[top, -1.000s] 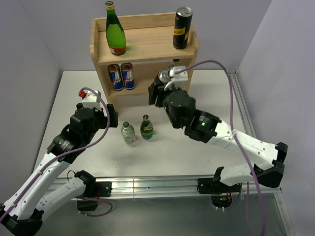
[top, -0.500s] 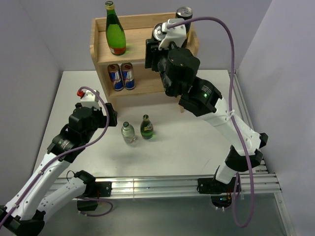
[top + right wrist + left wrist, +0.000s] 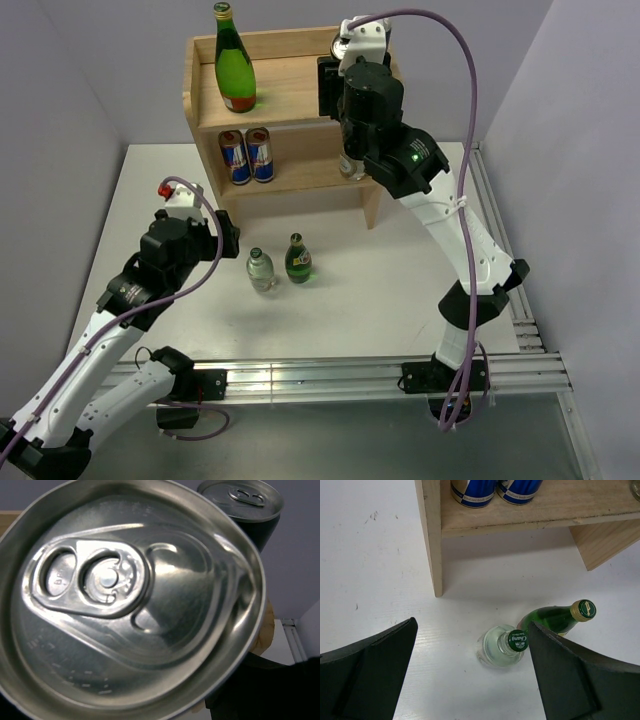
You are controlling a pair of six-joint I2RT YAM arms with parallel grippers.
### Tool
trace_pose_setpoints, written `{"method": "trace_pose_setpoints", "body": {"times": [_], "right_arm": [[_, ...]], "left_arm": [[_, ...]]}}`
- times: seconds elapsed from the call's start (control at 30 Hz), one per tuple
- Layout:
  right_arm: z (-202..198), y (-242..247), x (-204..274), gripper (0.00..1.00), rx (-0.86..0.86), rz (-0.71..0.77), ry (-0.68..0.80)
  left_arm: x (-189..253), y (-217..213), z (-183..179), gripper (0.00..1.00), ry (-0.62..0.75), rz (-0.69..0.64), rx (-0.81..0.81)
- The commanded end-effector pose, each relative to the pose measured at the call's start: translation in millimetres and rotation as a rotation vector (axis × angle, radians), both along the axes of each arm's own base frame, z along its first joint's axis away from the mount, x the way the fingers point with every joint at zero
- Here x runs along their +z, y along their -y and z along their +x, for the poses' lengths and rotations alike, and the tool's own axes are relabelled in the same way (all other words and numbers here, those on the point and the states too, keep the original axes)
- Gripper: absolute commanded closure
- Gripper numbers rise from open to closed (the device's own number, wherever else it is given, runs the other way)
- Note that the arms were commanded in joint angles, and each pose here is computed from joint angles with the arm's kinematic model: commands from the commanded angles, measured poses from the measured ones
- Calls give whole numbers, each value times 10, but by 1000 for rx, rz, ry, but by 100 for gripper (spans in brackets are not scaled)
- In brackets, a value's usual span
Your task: Place and organize the beverage onto the shelf
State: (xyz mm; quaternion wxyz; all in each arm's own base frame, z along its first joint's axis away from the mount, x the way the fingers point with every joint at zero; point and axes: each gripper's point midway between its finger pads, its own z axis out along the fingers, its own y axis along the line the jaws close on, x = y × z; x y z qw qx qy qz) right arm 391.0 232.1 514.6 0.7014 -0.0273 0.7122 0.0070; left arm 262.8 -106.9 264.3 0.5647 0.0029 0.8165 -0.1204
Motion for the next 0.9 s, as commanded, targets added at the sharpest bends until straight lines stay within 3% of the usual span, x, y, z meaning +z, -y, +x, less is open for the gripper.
{"method": "trace_pose_setpoints", "body": {"times": [0.0,0.73,0.8,0.87], "right_arm": [[-71,53,500,100,30,127,123],[373,12,61,100,6,158,37],[387,10,29,95,3,157,31],[399,2,0,80,1,156,26]], "left_arm": [[67,23,21,1,28,-24,-9],[54,0,24,1,27,-23,-4],[54,4,23,1,26,-26,-4],[54,3,24,1,25,-26,-4]]}}
